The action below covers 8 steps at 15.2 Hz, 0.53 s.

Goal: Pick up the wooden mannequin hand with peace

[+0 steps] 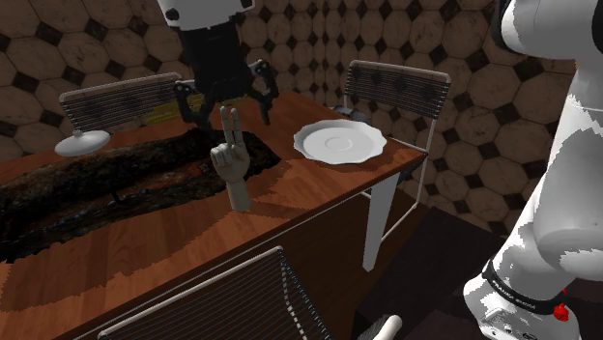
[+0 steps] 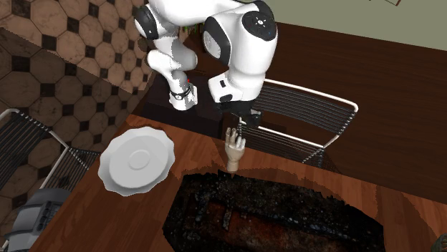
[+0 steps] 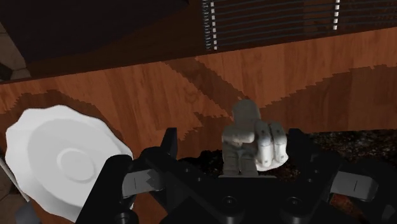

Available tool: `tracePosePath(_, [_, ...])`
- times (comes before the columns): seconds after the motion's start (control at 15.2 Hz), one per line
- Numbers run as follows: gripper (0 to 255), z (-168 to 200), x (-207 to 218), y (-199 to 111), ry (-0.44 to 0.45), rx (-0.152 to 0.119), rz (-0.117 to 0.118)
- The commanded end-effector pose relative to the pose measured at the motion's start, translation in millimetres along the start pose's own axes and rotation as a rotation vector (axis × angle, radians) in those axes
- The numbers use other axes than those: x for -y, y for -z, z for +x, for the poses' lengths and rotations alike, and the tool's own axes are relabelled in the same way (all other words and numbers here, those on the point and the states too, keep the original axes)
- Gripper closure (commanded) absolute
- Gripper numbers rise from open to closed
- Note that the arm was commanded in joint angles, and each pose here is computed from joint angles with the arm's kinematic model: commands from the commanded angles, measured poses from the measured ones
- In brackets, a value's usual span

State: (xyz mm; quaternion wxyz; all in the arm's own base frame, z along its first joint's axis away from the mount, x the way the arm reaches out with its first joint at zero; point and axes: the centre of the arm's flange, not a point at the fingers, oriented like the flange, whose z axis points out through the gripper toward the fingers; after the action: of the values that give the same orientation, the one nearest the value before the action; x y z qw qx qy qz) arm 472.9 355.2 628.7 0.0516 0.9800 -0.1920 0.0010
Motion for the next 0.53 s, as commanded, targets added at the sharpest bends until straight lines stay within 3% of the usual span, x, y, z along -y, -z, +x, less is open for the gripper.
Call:
tracePosePath(0.0, [0, 10.6, 27.3, -4.9, -0.041, 0.005, -0.020])
tracePosePath(0.46, [0, 11.9, 36.5, -36.8, -0.048, 0.007, -0.023])
